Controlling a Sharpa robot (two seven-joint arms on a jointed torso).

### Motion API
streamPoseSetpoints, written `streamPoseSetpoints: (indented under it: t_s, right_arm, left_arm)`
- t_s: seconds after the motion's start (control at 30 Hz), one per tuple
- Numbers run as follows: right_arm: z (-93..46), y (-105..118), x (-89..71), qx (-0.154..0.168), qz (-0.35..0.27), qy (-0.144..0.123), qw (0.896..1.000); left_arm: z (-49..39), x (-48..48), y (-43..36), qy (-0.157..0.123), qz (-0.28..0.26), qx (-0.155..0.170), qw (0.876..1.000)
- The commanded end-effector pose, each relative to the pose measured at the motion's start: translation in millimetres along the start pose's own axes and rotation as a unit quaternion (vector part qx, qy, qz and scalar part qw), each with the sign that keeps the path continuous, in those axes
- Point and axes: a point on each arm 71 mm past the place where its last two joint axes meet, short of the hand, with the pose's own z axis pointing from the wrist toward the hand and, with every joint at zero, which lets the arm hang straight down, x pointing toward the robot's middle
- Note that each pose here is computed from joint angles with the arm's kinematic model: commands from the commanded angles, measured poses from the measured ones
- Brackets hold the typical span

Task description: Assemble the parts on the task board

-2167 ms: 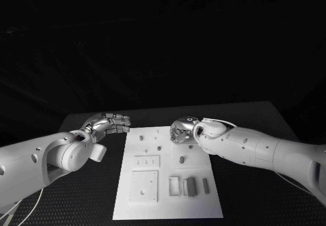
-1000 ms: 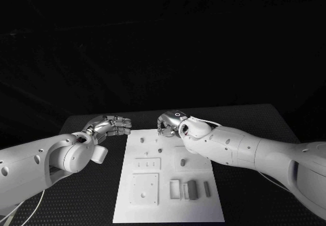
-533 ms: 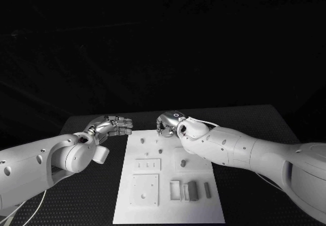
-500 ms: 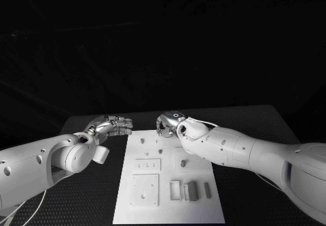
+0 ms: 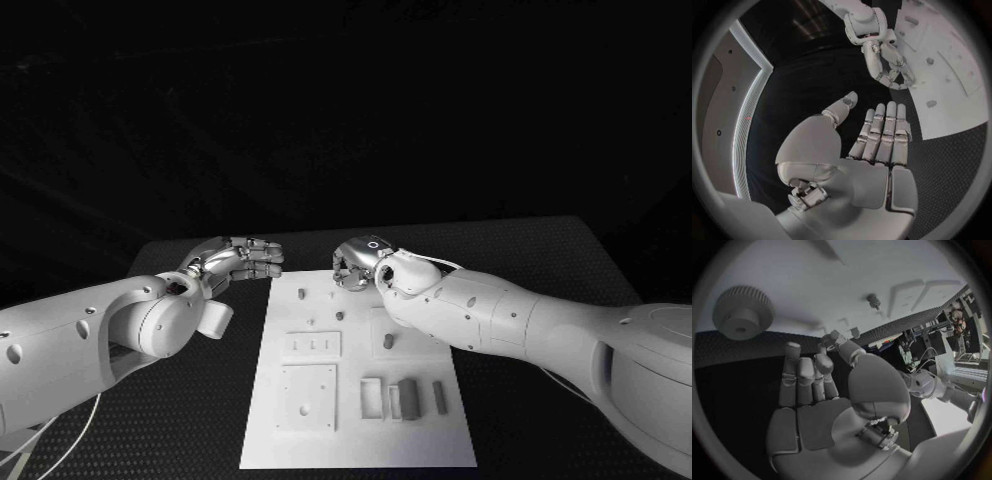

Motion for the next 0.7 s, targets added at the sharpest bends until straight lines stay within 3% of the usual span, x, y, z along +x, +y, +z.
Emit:
streamPoseSetpoints:
  t_s: [0.03,0.7]
  right_arm:
    - [1.1,2.3,0.2,-0.001,-0.006,0.0,1.0]
    - [3.4,6.8,2.2,0.001,-0.007,-0.001,1.0]
  left_arm:
    - [0.8,2.6,-3.6,0.007,-0.003,0.007,1.0]
    - [2.0,3.9,-5.2,0.008,-0.002,0.008,1.0]
